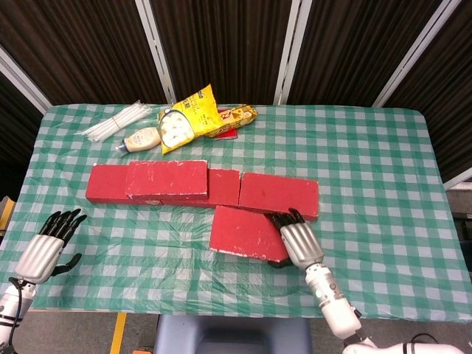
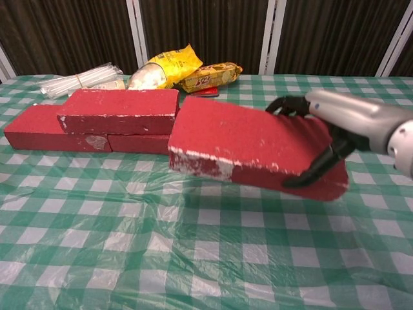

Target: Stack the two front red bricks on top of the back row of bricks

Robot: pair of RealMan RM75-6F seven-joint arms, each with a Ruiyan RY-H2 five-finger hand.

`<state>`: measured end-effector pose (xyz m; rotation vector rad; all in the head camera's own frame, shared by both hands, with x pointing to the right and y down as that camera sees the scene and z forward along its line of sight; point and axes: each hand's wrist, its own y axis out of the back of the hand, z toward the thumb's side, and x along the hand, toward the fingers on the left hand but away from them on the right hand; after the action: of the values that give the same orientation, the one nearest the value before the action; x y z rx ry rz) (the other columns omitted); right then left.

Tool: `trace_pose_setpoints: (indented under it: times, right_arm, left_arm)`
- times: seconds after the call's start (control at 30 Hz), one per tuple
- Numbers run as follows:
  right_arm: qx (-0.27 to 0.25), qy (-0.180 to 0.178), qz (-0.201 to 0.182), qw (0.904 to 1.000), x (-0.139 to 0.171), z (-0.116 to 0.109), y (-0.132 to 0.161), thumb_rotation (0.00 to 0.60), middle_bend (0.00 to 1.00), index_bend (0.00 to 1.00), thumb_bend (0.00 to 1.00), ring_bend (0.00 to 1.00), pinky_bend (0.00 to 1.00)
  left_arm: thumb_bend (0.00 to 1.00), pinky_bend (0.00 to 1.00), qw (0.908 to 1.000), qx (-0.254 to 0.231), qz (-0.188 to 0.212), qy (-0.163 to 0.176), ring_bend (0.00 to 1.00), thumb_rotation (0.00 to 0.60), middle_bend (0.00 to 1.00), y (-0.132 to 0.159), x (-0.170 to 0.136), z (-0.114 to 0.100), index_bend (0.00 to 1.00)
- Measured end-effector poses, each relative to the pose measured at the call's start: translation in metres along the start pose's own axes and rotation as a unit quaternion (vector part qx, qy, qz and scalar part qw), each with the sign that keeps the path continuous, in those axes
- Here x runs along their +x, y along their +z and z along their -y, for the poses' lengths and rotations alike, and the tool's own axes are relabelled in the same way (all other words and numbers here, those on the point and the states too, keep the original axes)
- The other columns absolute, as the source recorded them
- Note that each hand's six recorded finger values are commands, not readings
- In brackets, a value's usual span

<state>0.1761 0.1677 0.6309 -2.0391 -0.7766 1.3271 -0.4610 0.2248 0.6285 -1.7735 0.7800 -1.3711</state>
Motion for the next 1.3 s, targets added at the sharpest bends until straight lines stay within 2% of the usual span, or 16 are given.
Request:
trace_pose_setpoints:
  times: [0.1,0.3,0.47,0.57,0.77,1.0,1.3]
  right_arm:
    - [0.009,-0.016,-0.004,0.9998,-0.031,-0.033,-0.001,0.6,0.48,0.53,0.13,0.44,0.19]
    - [0.034,-0.018,0.005,0.9993,-0.086,-0.085,-0.014,0.6,0.48,0.53,0.13,0.44,0.19]
    - [0.06,-0.014,0.017,0.9979,-0.114,-0.103,-0.031,0.6,0.48,0.52,0.13,0.44,0.19]
    - [0.077,-0.001,0.02,0.9968,-0.129,-0.103,-0.04,0.6,0.48,0.53,0.13,0.44,0.19]
    - [0.105,0.02,0.011,0.9942,-0.15,-0.088,-0.046,0.6,0.48,0.51,0.13,0.44,0.19]
    - [0.072,0.034,-0.008,0.9968,-0.156,-0.076,-0.042,0.6,0.48,0.51,0.13,0.44,0.19]
    - [0.039,0.051,-0.001,0.9979,-0.16,-0.062,-0.046,0.6,0.48,0.51,0.13,0.44,0.19]
  left_arm:
    - [0.35,0.0,0.9998,0.01,-0.014,-0.007,0.0,0.6,0.0,-0.002,0.003,0.007,0.0]
    - [0.35,0.0,0.999,0.026,-0.03,-0.019,0.0,0.6,0.0,-0.003,0.01,0.018,0.0]
    - [0.35,0.0,0.9983,0.037,-0.041,-0.019,0.0,0.6,0.0,-0.006,0.015,0.021,0.0]
    - [0.35,0.0,0.9982,0.04,-0.043,-0.015,0.0,0.6,0.0,-0.007,0.017,0.02,0.0]
    - [0.36,0.0,0.9977,0.047,-0.049,-0.006,0.0,0.6,0.0,-0.009,0.018,0.018,0.0]
    - [0.36,0.0,0.9973,0.047,-0.056,-0.006,0.0,0.6,0.0,-0.013,0.017,0.017,0.0]
    - [0.35,0.0,0.9975,0.047,-0.053,-0.009,0.0,0.6,0.0,-0.011,0.015,0.018,0.0]
